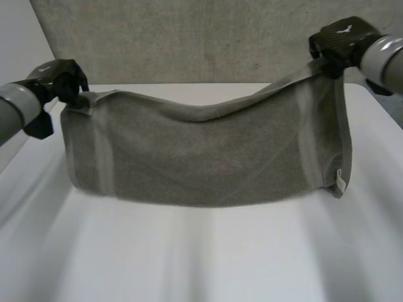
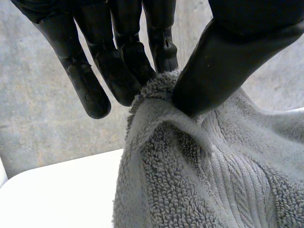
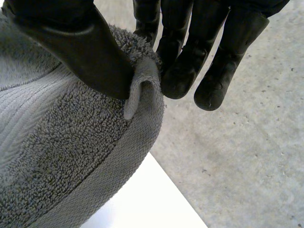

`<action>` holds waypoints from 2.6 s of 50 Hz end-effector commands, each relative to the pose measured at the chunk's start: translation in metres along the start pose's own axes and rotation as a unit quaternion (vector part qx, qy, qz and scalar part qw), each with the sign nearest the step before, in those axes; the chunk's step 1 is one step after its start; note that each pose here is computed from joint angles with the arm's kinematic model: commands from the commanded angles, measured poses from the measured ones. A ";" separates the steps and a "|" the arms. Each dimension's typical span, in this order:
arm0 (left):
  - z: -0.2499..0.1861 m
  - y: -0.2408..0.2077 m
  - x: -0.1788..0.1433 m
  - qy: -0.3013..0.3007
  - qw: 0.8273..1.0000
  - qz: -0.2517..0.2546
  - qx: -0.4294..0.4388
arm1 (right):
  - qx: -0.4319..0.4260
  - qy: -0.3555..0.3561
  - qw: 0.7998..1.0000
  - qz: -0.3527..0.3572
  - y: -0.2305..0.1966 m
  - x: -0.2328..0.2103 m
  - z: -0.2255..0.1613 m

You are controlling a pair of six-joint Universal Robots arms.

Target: Fold the towel.

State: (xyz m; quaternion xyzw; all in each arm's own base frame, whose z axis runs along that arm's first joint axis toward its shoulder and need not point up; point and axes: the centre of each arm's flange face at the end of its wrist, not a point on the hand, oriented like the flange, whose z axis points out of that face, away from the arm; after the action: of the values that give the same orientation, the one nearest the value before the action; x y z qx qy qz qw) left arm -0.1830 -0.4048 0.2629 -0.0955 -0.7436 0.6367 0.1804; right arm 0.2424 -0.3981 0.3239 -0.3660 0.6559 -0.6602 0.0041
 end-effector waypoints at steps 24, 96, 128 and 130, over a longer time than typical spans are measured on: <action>0.030 -0.104 0.035 0.018 0.966 0.026 0.255 | 0.203 0.090 0.975 -0.026 -0.046 0.009 0.033; 0.032 0.114 -0.035 0.056 0.998 0.020 -0.012 | -0.088 -0.036 0.992 0.085 0.156 0.013 0.023; 0.079 0.119 -0.024 0.012 0.999 0.032 -0.003 | -0.083 0.049 0.990 0.099 0.188 -0.015 0.077; 0.078 0.113 -0.024 0.008 0.999 0.033 0.003 | -0.078 0.055 0.991 0.098 0.181 -0.011 0.076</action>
State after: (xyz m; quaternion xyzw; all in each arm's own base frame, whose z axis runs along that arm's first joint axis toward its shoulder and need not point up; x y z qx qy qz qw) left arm -0.2036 -0.4654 0.1257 -0.1348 -0.7415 0.6323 0.1794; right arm 0.1971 -0.4845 0.1382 -0.2646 0.7450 -0.6123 0.0059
